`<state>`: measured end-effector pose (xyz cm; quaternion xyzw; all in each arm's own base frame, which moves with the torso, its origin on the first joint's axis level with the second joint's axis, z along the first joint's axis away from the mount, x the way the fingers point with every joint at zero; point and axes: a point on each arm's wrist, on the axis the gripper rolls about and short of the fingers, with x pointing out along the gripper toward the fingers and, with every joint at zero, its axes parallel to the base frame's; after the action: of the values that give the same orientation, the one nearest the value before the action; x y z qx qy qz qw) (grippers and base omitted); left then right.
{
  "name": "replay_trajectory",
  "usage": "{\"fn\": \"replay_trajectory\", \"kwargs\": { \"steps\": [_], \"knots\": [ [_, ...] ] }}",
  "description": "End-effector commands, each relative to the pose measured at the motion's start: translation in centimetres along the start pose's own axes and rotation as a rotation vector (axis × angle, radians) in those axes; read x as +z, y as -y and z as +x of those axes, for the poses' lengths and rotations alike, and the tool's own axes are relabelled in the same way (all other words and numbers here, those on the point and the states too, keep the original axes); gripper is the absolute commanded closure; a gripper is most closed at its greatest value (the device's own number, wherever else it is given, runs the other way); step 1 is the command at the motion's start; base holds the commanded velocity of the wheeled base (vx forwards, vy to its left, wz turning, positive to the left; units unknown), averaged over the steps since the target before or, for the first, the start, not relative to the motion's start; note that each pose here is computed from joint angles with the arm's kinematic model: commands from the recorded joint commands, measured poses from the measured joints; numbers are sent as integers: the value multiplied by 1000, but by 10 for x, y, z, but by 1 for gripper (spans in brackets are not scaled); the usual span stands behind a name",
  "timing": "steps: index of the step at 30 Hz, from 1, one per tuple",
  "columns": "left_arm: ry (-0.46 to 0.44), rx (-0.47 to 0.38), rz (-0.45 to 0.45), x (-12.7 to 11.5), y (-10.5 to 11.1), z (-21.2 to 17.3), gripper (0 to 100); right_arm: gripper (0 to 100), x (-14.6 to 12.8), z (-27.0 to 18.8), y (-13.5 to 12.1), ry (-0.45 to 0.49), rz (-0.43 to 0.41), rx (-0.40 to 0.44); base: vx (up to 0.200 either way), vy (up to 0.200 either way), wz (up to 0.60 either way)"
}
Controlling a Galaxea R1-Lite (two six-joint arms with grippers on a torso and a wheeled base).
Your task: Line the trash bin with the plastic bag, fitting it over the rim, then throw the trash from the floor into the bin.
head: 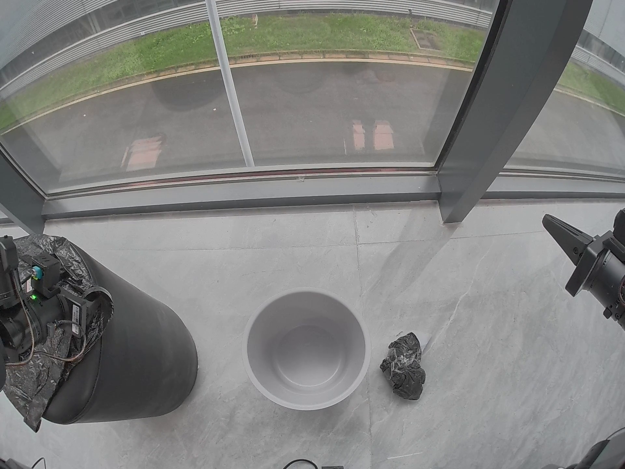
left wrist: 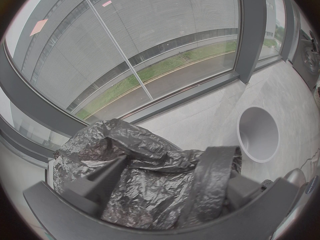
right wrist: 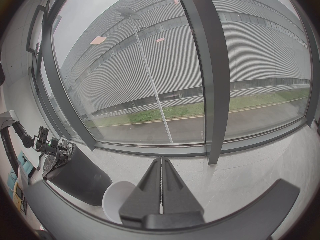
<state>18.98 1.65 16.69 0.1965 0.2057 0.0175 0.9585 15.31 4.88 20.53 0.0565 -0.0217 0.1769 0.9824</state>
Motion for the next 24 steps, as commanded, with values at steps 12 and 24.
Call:
{"fn": "replay_trajectory", "kwargs": {
  "steps": [12, 24],
  "knots": [
    [161, -56, -140, 3, 9, -21, 100, 100, -4, -2, 0, -14, 0, 0, 0, 0, 0],
    [495, -191, -757, 44, -1, -70, 100, 100, -10, -3, -3, -40, -4, 13, 0, 0, 0]
  ]
}}
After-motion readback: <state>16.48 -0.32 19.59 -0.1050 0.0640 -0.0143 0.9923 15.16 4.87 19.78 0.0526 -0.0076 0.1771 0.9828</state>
